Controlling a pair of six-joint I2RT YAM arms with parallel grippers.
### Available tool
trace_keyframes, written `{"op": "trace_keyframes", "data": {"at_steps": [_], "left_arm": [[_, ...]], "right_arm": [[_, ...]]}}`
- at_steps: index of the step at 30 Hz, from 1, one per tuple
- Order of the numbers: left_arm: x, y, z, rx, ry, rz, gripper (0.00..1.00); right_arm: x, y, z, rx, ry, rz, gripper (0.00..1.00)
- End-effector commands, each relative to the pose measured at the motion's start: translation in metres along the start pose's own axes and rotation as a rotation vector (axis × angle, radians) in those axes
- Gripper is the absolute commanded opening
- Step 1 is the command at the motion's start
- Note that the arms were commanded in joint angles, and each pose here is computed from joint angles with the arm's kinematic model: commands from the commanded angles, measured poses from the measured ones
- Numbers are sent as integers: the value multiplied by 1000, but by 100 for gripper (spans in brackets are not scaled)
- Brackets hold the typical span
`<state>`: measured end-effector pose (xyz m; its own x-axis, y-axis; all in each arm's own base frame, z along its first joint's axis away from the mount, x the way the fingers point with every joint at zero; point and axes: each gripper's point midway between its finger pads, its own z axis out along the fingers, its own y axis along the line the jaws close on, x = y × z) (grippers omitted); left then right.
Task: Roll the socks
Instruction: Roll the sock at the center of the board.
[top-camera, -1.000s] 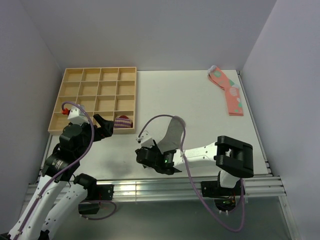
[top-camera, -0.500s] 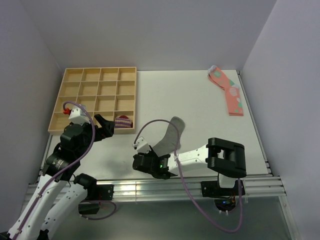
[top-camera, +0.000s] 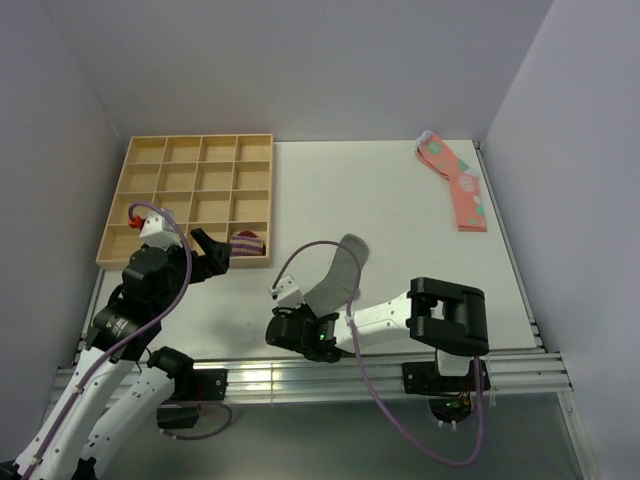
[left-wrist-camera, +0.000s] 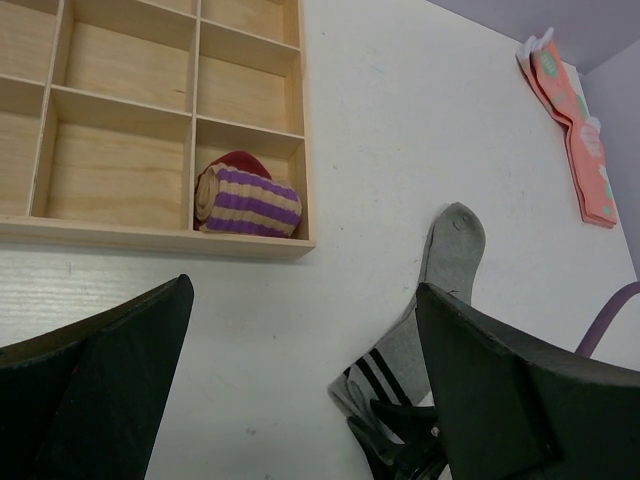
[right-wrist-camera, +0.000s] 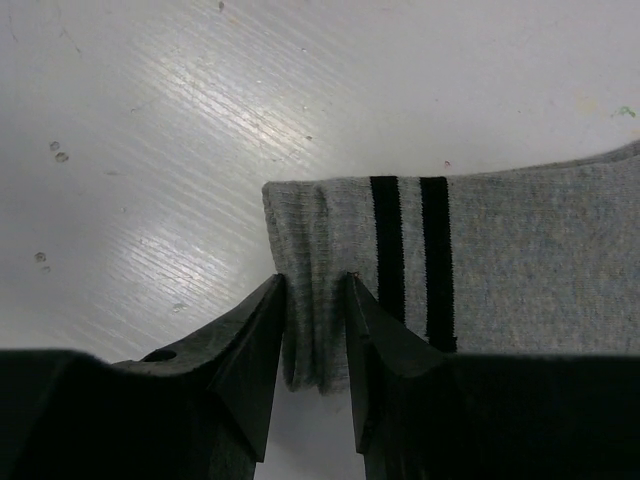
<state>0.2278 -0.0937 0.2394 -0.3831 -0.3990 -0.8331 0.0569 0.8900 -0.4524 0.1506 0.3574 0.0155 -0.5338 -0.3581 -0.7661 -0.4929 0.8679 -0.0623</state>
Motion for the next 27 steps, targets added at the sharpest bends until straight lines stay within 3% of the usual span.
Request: {"op": "trace_keyframes", "data": {"at_steps": [1,6,10,19,27], "left_arm": [[-8,-3,1,3,-24,6,99],[-4,-5,6,-5,4,1,100],[-1,-6,8,-25,32,-48,90],[53,-31,25,193,92,-234,65],[93,-58,27,418,58,-244,56]], "right_arm": [[10,-15,-3,32,-13,24,37],[15,-14,-12,-59,-30,54,29],[15,-11,-24,-147,-43,68,30],[10,-5,-45,-371,-1,159,30],[8,-27,-48,-478,98,298,28]]}}
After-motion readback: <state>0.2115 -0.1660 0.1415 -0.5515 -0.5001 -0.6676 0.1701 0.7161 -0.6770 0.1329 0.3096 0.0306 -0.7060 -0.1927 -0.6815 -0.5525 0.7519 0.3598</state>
